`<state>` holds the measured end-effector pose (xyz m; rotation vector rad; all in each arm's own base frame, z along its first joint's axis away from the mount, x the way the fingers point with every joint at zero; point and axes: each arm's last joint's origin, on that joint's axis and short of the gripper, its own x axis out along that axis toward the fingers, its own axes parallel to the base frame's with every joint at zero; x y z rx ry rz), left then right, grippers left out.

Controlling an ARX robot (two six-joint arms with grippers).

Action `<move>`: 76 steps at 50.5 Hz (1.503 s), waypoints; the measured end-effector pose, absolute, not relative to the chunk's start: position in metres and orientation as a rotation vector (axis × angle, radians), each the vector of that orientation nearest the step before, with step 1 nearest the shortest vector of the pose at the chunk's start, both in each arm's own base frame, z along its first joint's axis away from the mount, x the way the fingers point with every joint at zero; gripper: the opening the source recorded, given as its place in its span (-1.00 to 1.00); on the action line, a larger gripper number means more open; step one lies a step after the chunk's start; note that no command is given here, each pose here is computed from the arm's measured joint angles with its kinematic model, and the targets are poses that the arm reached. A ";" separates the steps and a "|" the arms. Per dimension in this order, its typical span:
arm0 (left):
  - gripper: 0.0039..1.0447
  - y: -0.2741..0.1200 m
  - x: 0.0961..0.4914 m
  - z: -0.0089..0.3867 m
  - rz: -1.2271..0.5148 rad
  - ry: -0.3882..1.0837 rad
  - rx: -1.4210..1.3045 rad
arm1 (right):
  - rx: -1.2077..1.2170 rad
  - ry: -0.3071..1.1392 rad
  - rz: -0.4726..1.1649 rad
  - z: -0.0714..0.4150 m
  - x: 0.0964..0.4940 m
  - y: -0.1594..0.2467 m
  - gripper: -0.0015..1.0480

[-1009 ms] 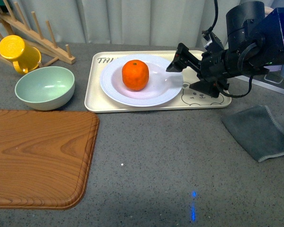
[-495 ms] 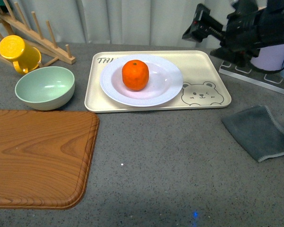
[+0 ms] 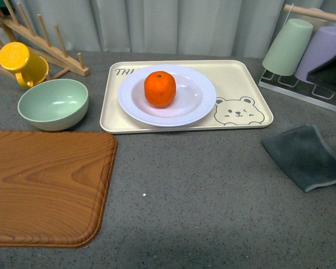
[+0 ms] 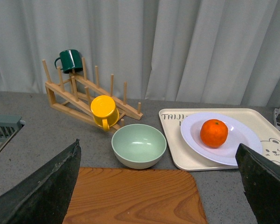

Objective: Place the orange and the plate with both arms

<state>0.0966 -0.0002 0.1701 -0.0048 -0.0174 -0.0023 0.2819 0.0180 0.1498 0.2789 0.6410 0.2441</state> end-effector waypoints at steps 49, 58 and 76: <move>0.88 0.000 0.097 0.170 -0.003 -0.017 -0.005 | 0.046 0.347 0.030 0.143 0.200 0.000 0.51; 0.88 0.000 0.097 0.170 0.000 -0.017 -0.005 | 0.012 0.014 -0.006 0.163 0.181 -0.001 -0.03; 0.88 0.000 0.097 0.170 0.000 -0.017 -0.005 | 0.003 0.015 -0.004 0.162 0.151 0.000 -0.98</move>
